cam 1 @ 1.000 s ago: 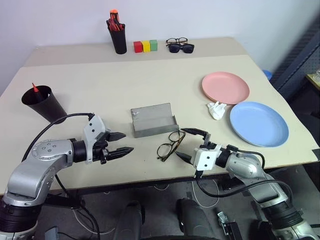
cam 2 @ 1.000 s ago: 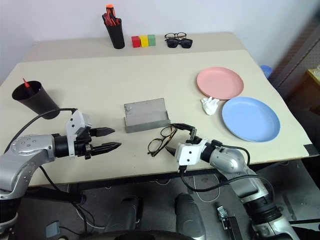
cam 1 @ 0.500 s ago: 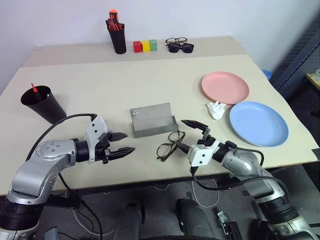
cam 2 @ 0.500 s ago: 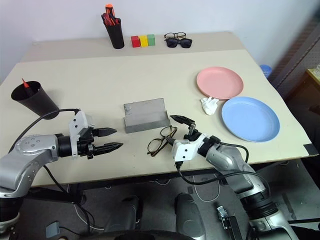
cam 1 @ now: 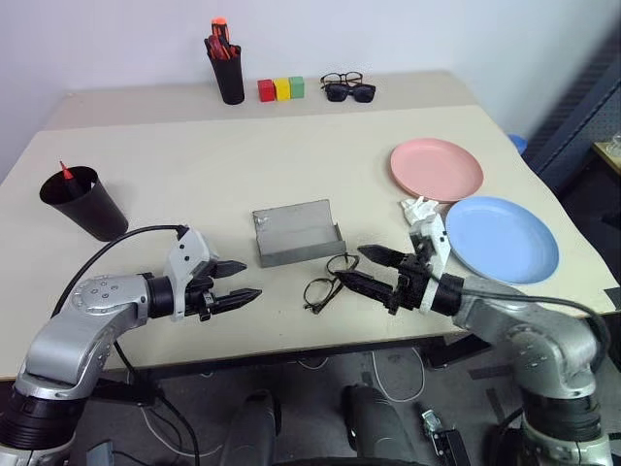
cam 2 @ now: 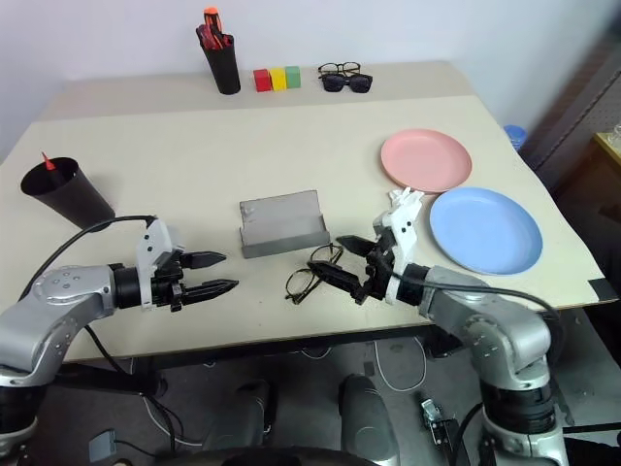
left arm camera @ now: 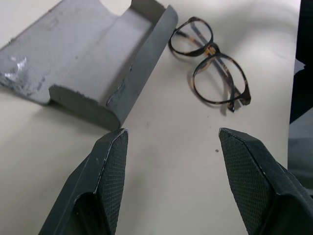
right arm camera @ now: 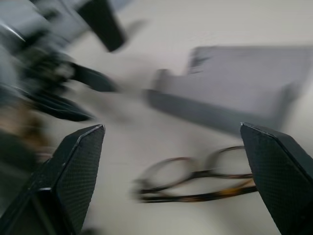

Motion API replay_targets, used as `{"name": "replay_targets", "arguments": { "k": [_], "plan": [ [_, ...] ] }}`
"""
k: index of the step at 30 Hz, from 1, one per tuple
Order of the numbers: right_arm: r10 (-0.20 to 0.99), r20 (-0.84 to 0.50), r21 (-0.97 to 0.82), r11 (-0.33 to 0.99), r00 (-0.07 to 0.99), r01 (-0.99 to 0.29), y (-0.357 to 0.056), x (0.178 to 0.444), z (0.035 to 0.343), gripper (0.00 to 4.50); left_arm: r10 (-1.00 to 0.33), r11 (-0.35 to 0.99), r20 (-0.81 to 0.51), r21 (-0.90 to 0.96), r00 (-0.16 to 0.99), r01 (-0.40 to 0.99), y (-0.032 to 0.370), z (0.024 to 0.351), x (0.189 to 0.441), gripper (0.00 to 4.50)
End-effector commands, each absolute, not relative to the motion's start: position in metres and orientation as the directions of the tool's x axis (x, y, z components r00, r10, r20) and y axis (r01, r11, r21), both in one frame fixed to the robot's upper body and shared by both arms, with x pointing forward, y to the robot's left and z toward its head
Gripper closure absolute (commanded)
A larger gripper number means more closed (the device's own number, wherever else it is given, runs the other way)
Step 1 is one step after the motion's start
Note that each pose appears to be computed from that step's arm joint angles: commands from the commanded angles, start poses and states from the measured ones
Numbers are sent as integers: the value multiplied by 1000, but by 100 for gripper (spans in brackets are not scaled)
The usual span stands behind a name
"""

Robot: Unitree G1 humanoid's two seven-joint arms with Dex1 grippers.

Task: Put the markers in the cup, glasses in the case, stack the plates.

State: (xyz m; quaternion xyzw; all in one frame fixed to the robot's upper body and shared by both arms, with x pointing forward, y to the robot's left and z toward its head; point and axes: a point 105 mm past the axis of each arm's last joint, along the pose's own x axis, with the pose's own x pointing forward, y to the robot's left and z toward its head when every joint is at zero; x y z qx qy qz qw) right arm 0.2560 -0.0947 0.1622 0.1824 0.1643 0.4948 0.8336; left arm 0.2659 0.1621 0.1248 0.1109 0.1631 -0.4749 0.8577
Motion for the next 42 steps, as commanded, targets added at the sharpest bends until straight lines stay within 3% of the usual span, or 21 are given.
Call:
{"name": "replay_targets", "arguments": {
  "k": [1,7,15,30,42],
  "plan": [
    [917,-83,617,355,391,-702,-94,242,168,0,-790,501,-377,60,484,864,158,131,267,151],
    [907,-84,781,317,412,-539,-84,250,158,0,-794,497,-373,53,479,866,156,132,269,151],
    [866,-96,857,322,491,-401,-83,272,151,0,-780,520,-382,44,495,853,161,133,264,151],
    [883,-147,888,317,446,-334,-85,244,132,0,-767,547,-385,24,513,837,162,134,257,151],
    [845,-189,894,359,500,-270,-83,266,121,0,-765,553,-383,20,517,833,161,135,255,151]
  ]
}}
